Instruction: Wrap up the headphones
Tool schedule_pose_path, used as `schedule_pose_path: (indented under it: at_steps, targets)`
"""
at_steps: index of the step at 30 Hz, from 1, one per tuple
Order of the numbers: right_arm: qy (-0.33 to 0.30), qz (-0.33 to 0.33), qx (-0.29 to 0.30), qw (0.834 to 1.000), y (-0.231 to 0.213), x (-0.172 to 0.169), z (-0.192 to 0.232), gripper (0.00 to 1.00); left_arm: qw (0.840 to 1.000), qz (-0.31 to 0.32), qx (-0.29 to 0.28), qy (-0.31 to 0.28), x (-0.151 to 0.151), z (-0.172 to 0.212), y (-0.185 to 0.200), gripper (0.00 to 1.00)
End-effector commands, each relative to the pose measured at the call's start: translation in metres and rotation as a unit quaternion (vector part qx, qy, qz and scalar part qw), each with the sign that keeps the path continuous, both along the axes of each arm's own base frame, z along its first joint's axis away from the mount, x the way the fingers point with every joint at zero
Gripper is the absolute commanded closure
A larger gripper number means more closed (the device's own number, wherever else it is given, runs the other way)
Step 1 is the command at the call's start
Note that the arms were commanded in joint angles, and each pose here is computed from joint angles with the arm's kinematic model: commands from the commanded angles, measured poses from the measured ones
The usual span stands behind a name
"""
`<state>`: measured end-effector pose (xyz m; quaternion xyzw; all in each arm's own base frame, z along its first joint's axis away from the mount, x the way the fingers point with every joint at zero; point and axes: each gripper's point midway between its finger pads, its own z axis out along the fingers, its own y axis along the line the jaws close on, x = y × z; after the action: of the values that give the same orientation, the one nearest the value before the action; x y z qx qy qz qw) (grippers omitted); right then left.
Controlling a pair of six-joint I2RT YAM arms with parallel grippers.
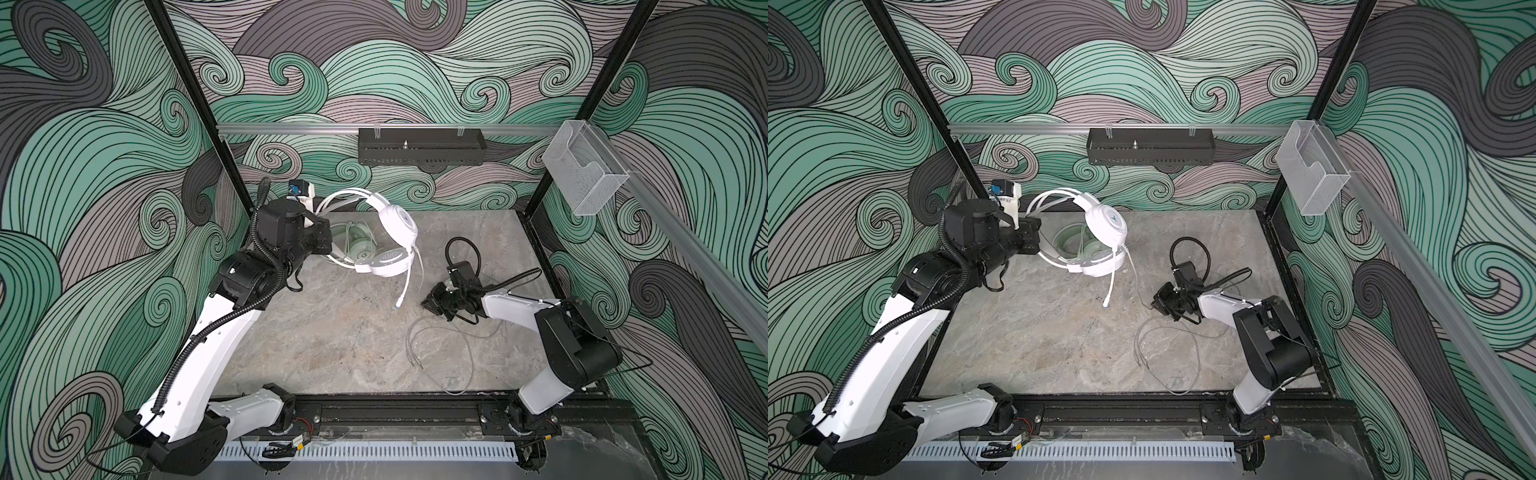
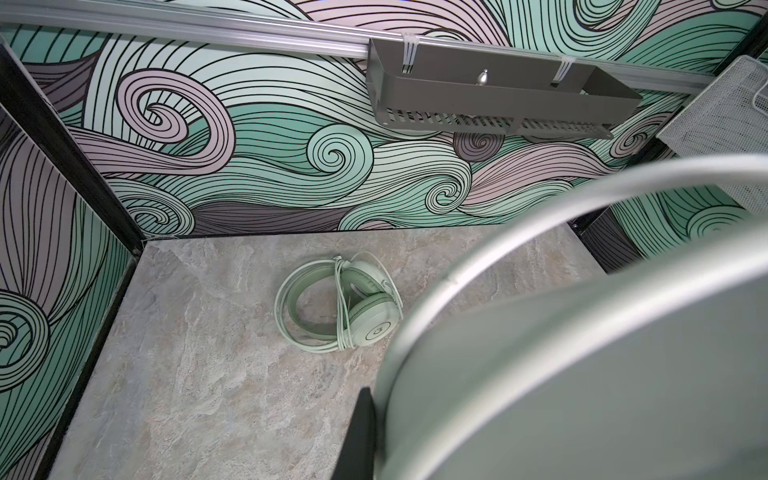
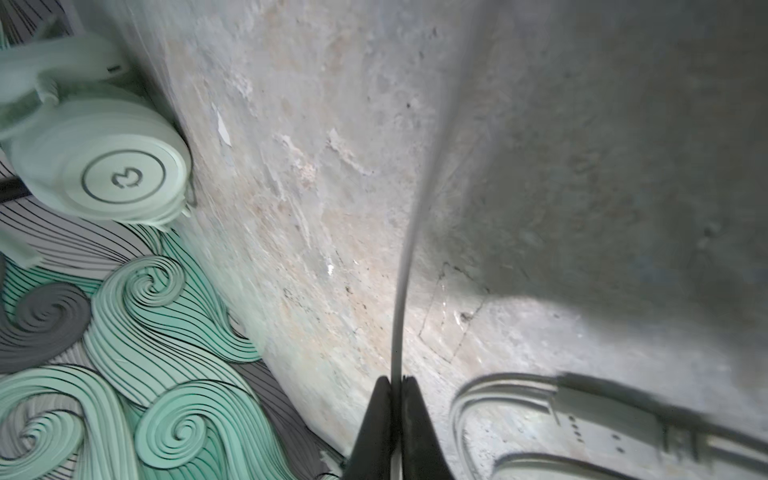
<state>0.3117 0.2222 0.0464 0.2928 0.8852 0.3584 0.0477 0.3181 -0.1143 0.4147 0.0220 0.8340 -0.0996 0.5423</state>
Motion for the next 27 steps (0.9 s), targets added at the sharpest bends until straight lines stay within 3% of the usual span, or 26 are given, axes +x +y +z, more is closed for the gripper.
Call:
schedule_pose_path:
  at_steps: [1, 7, 10, 14, 19, 27]
  targets:
    - [-0.047, 0.01, -0.004, 0.999, -0.008, 0.015, 0.028, 1.0, 0.998, 0.005, -0.03, -0.046, -0.002, 0.03, 0.003, 1.0]
    - [-0.164, 0.034, -0.119, 0.979, -0.069, 0.031, 0.111, 1.0, 0.999, 0.017, -0.012, -0.043, -0.005, 0.024, 0.012, 1.0]
    - [-0.238, 0.06, -0.184, 0.952, -0.089, 0.035, 0.164, 1.0, 0.999, 0.024, 0.0, -0.037, -0.007, 0.015, 0.016, 1.0]
    - [-0.339, 0.104, -0.258, 0.899, -0.095, 0.034, 0.236, 1.0, 0.999, 0.024, 0.018, -0.029, -0.007, 0.004, 0.019, 1.0]
    - [-0.447, 0.173, -0.324, 0.816, -0.077, 0.012, 0.316, 1.0, 0.999, 0.015, 0.039, -0.011, -0.005, -0.016, 0.016, 1.0]
    - [-0.568, 0.281, -0.327, 0.701, 0.007, -0.047, 0.399, 1.0, 0.998, -0.031, 0.045, 0.02, 0.001, -0.044, -0.007, 1.0]
